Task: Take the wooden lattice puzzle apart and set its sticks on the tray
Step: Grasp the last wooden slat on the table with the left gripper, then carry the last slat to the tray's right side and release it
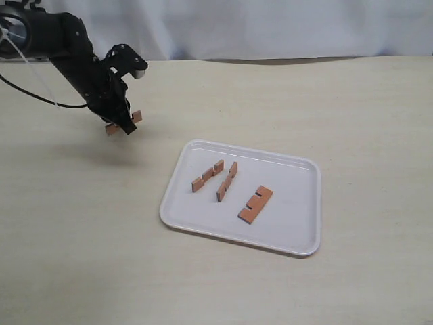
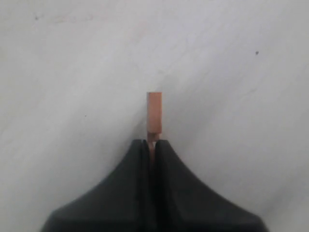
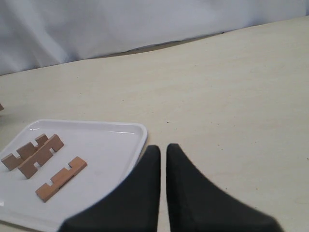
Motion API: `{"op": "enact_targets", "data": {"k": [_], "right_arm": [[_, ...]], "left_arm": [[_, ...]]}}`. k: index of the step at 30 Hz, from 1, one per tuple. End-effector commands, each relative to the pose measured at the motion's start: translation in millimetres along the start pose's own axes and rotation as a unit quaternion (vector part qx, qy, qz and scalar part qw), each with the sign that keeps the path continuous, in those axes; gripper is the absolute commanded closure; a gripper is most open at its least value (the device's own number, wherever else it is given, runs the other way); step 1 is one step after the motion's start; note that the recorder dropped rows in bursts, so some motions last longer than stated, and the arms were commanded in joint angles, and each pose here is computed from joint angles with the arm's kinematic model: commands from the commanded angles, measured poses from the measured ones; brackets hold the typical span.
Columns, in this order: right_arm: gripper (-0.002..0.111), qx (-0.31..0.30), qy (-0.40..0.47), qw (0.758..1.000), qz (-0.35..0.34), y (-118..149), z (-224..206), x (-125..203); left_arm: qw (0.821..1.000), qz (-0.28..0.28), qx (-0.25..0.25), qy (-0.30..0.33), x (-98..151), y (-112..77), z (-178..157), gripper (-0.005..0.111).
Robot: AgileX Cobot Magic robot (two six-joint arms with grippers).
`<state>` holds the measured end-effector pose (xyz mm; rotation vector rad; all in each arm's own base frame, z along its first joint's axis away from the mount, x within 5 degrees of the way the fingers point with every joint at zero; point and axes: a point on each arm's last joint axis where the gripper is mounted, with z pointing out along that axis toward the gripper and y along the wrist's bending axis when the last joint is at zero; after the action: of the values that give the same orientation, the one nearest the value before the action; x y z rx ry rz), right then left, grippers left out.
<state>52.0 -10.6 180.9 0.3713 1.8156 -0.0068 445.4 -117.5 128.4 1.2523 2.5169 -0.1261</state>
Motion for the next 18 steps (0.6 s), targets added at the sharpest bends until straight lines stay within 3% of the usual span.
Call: {"op": "enact_targets", "data": {"k": [1,4,9,12,15,16,18], "right_arm": [[0.104,0.002,-0.003,1.000,-0.006,-0.5,0.0,0.4],[0.104,0.002,-0.003,1.000,-0.006,-0.5,0.0,0.4],[0.104,0.002,-0.003,1.000,-0.006,-0.5,0.0,0.4],[0.104,0.002,-0.003,1.000,-0.006,-0.5,0.0,0.4],[0.104,0.002,-0.003,1.000,-0.006,-0.5,0.0,0.4],[0.104,0.002,-0.003,1.000,-0.006,-0.5,0.0,0.4],[0.104,0.002,-0.003,1.000,-0.006,-0.5,0.0,0.4]], "left_arm": [[0.999,-0.024,0.009,-0.026,-19.0,-16.7,-34.0,0.107],[0.999,-0.036,0.017,-0.035,-31.7,-33.9,-54.1,0.107],[0.997,-0.057,0.048,-0.025,-54.2,-79.2,-62.5,0.107],[0.995,-0.062,0.070,-0.020,-73.2,-124.5,-57.8,0.107],[0.996,-0.024,0.080,-0.028,-86.1,-158.9,-54.7,0.107],[0.996,0.001,0.082,-0.043,-95.3,-182.4,-52.3,0.107],[0.995,0.020,0.080,-0.064,-103.4,-201.2,-49.1,0.107]]}}
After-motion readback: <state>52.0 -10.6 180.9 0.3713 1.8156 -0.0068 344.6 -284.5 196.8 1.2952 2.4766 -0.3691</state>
